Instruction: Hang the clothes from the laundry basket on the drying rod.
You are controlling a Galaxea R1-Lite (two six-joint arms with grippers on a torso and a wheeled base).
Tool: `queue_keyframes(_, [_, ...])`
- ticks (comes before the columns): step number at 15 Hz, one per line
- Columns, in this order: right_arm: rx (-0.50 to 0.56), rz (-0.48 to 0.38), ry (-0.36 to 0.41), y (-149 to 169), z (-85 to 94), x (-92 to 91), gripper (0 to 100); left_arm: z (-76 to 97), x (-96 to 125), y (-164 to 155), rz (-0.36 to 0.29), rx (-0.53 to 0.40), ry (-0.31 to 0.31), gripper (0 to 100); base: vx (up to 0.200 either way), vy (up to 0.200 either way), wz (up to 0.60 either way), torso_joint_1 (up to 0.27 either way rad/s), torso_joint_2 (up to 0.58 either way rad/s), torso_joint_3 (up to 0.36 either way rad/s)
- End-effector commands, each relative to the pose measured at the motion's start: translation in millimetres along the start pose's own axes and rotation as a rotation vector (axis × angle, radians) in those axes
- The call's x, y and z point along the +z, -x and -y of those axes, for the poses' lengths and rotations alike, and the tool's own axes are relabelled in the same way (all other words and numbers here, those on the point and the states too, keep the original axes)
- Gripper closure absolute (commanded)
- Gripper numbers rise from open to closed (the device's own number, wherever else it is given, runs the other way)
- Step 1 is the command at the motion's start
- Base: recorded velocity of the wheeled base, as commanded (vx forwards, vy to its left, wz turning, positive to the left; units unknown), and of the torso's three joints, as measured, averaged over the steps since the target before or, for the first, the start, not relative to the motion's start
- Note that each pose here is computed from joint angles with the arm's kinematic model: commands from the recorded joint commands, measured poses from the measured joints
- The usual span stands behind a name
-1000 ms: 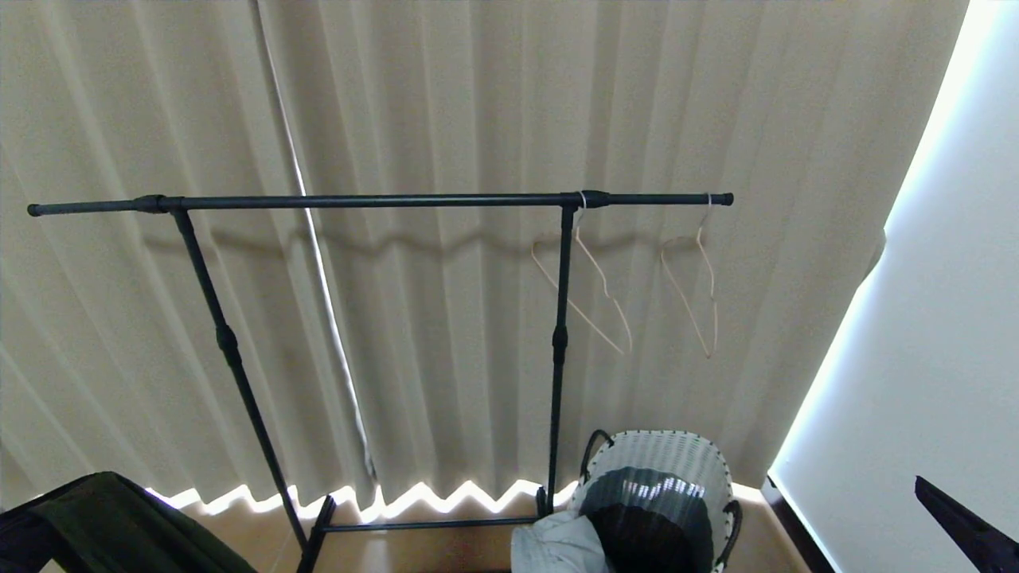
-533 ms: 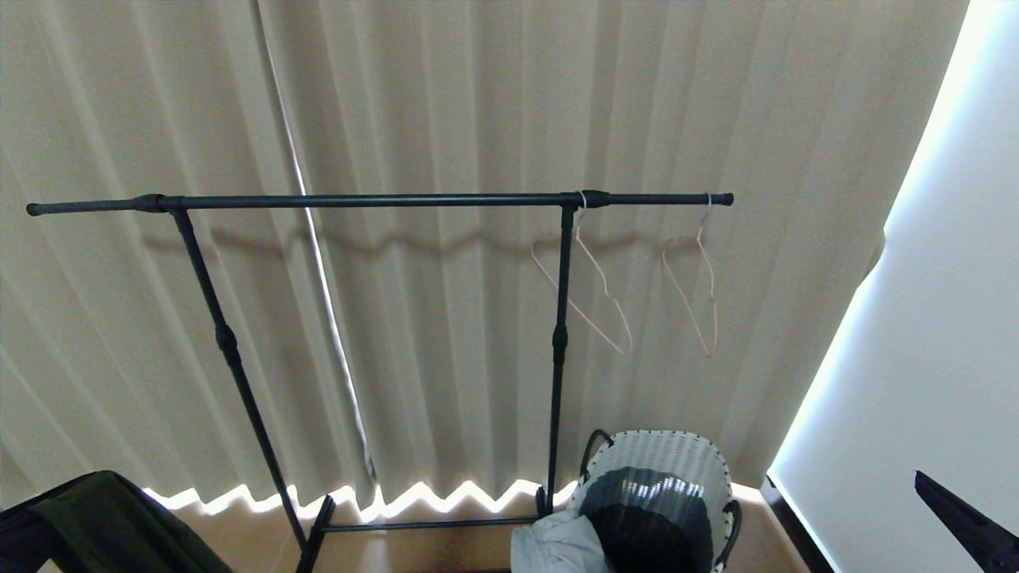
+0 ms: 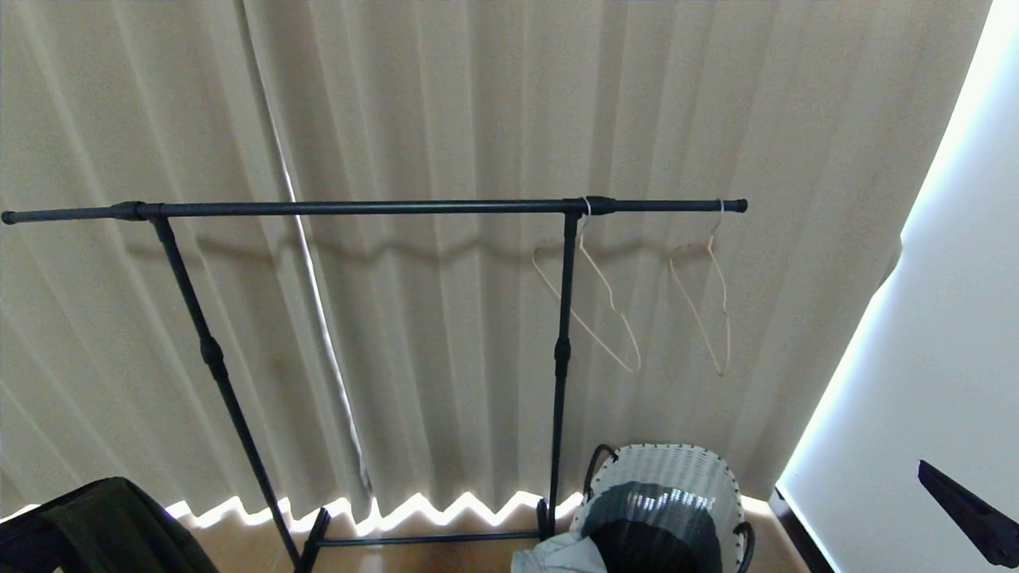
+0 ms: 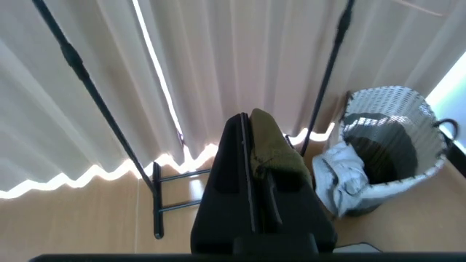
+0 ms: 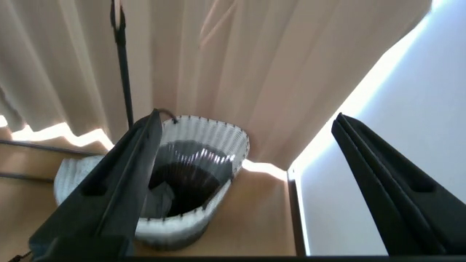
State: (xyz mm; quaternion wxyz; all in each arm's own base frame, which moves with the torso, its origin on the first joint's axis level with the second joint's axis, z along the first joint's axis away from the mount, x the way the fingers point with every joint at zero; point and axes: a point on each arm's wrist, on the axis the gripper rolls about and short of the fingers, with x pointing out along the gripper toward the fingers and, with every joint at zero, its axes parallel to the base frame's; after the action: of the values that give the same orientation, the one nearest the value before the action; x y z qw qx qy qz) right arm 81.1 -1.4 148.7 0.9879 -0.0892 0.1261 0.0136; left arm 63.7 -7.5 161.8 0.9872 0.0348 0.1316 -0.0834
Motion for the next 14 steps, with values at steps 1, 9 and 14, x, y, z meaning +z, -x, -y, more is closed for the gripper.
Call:
queue_keyframes(1, [-0.001,0.0,0.0,0.0,0.0,0.0,0,0.3,-0.4,-0.1,0.0,-0.004,-0.001,100,0.2,0.0,0.0,0.002,0.0,0.002])
queue_keyframes(9, [0.006,-0.008,-0.003,-0.5,-0.3,-1.0,0,0.5,-4.8,-0.4,-0.014,-0.004,-0.003,100,0.175,0.0,0.0,0.002,0.0,0.0])
queue_keyframes(14, [0.007,-0.072,-0.005,-27.0,4.1,16.1,0,2.5,-26.3,2.3,-0.057,-0.017,-0.116,100,0.0,0.0,0.0,0.0,0.0,0.0])
